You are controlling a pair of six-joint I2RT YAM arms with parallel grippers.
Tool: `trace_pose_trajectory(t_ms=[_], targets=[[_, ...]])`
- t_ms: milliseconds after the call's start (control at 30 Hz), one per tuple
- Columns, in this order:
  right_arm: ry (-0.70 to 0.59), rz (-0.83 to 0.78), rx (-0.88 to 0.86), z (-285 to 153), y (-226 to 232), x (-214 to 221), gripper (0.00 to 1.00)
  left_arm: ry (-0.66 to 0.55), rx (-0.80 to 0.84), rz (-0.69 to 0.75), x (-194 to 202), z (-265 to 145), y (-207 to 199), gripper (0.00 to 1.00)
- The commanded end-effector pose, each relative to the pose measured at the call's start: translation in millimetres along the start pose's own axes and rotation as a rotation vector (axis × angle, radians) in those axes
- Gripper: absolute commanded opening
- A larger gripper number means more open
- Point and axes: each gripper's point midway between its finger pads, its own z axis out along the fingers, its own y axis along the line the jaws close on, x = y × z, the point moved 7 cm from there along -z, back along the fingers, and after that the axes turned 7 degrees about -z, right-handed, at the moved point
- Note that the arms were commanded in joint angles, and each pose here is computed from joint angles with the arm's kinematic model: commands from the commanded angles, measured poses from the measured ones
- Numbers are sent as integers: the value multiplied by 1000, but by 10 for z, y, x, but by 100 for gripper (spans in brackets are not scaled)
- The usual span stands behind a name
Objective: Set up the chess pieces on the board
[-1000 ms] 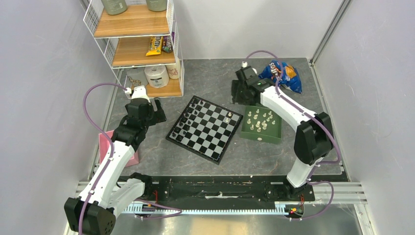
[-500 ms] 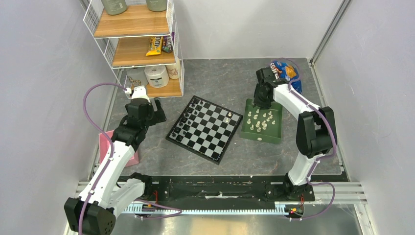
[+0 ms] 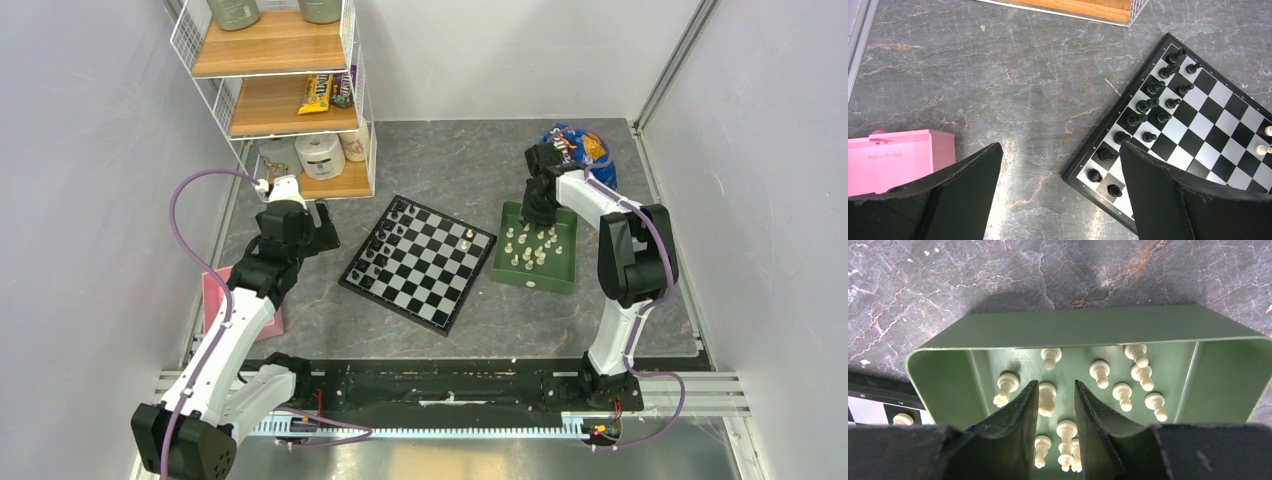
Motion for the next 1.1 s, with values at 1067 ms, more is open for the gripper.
trace_pose_trajectory(t_ms=[1067], targets=[[-68,-28,-1,125,34,-241,25,-37,-8,21,-51,-24,32,95]])
